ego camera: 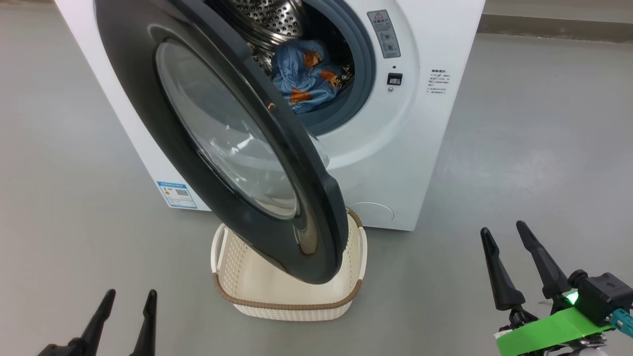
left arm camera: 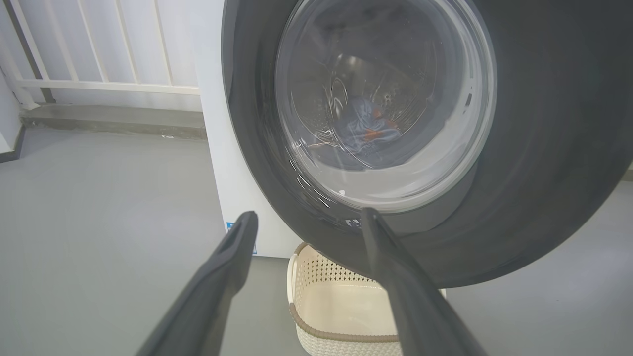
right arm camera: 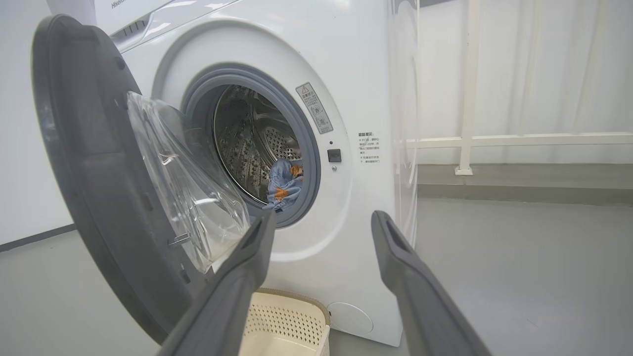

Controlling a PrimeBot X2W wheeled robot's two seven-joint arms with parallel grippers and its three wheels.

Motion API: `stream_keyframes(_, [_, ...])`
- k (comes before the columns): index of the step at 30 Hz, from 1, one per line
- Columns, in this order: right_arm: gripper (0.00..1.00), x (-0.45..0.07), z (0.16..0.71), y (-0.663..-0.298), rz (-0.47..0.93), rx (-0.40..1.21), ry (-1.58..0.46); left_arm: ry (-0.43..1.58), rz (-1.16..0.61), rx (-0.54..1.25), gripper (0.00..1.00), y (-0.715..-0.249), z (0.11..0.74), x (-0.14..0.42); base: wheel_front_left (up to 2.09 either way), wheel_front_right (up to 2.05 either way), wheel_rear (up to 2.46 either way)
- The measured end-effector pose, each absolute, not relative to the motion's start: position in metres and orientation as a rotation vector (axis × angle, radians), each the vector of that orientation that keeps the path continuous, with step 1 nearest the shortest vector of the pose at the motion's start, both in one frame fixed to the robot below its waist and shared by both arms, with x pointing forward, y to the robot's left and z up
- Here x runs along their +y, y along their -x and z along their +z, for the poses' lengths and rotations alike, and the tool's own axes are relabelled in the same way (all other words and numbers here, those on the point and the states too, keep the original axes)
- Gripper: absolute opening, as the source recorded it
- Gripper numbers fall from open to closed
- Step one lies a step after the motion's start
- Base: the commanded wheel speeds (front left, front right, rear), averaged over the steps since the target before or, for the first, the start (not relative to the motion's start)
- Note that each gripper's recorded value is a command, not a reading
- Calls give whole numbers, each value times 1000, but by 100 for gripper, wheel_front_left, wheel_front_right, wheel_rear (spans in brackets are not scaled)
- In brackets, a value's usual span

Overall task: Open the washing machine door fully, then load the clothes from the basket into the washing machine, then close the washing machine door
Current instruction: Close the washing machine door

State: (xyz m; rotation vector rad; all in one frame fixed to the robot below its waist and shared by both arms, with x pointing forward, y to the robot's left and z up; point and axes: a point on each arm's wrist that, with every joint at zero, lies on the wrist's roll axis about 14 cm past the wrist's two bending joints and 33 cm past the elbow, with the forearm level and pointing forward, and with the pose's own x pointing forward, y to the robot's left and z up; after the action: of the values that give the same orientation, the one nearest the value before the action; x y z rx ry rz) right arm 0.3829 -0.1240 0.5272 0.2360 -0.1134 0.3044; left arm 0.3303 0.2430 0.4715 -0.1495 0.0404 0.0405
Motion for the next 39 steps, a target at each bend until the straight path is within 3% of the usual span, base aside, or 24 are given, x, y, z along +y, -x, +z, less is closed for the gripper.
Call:
stream_keyframes(16, [100, -110, 523, -387, 340, -96, -241, 160, 74, 30, 100, -323, 473, 250, 0, 0, 0])
stream_keyframes(25, [100, -82, 526, -408, 404, -93, -254, 184, 101, 35, 100, -315, 470, 250, 0, 0, 0])
stream_keyframes(27, [81, -75, 525, -414, 414, -88, -257, 187, 106, 36, 100, -314, 469, 250, 0, 0, 0])
stream_keyframes(29, [39, -68, 525, -419, 430, -84, -254, 192, 113, 34, 100, -312, 469, 251, 0, 0, 0])
stream_keyframes(33, [0, -58, 525, -427, 452, -79, -253, 203, 123, 35, 100, -309, 468, 250, 0, 0, 0])
stream_keyframes(39, [0, -36, 555, -441, 507, -152, -282, 206, 141, 33, 100, -303, 468, 253, 0, 0, 0])
